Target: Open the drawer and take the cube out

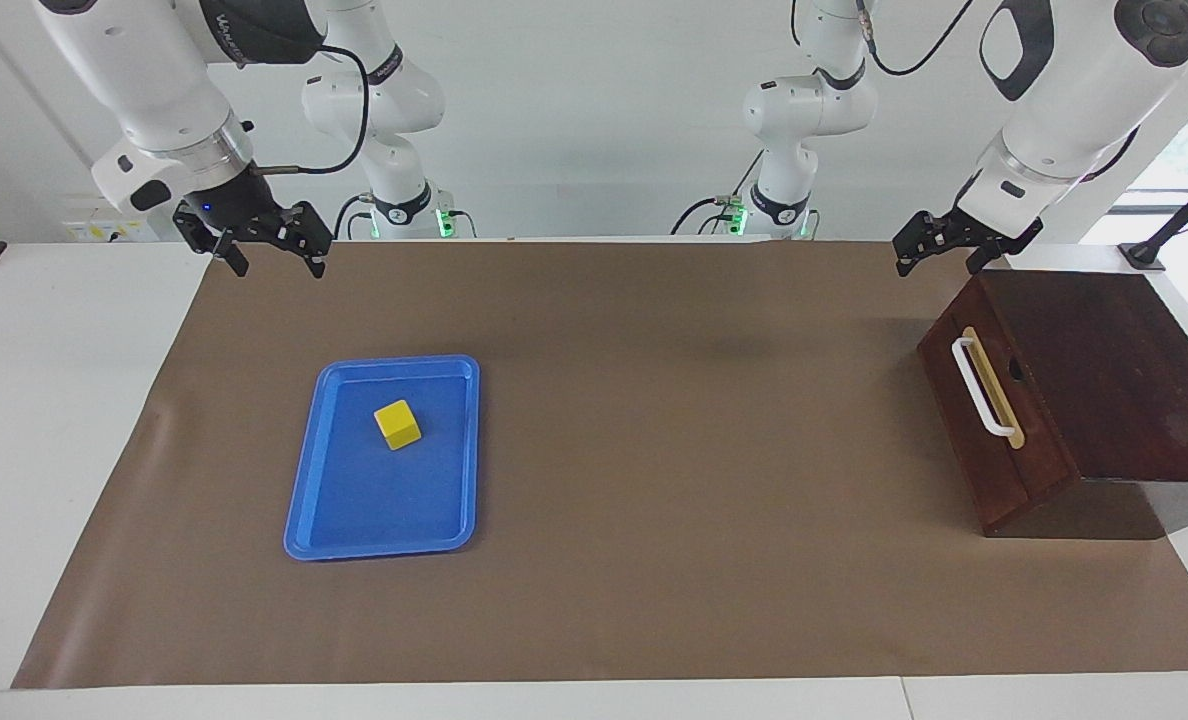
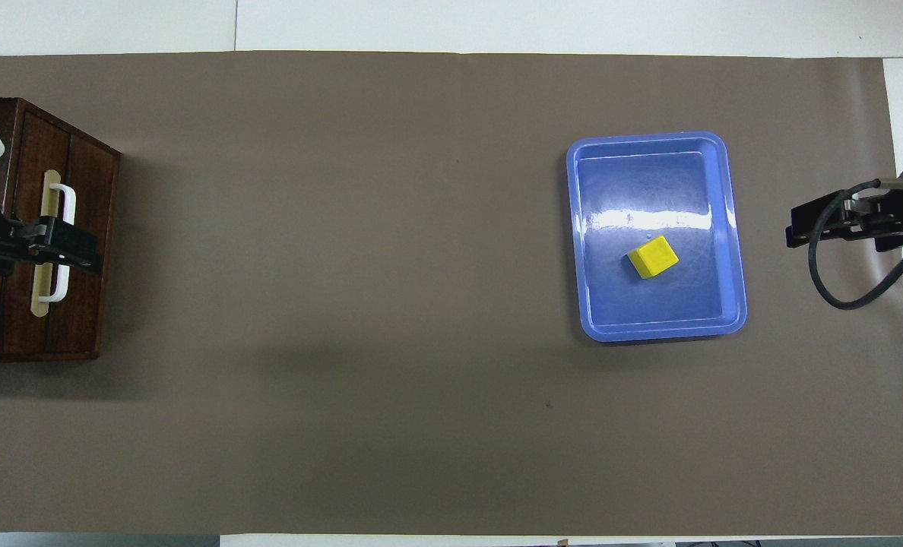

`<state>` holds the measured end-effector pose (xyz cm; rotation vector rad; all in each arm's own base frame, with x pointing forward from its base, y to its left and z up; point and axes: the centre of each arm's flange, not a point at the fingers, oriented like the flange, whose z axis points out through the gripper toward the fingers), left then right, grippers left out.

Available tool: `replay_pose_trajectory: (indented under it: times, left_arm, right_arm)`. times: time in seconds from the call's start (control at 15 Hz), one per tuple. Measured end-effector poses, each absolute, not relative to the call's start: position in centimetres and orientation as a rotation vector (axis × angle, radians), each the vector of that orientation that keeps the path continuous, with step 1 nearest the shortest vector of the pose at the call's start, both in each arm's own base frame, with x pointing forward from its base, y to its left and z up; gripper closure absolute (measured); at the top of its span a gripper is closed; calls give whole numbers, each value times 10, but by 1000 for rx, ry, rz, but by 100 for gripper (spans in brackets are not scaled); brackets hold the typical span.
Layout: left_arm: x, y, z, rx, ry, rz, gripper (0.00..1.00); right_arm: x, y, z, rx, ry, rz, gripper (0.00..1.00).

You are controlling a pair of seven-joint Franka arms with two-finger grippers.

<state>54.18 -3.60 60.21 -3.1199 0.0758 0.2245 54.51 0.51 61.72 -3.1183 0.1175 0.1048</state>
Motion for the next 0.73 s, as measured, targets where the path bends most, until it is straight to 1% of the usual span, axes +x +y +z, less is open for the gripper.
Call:
replay_pose_trajectory:
  times: [0.73]
  left_arm:
    - [542, -35, 603, -3121, 73, 218, 0]
  right_arm:
    - [543, -4, 613, -3124, 20, 118, 0]
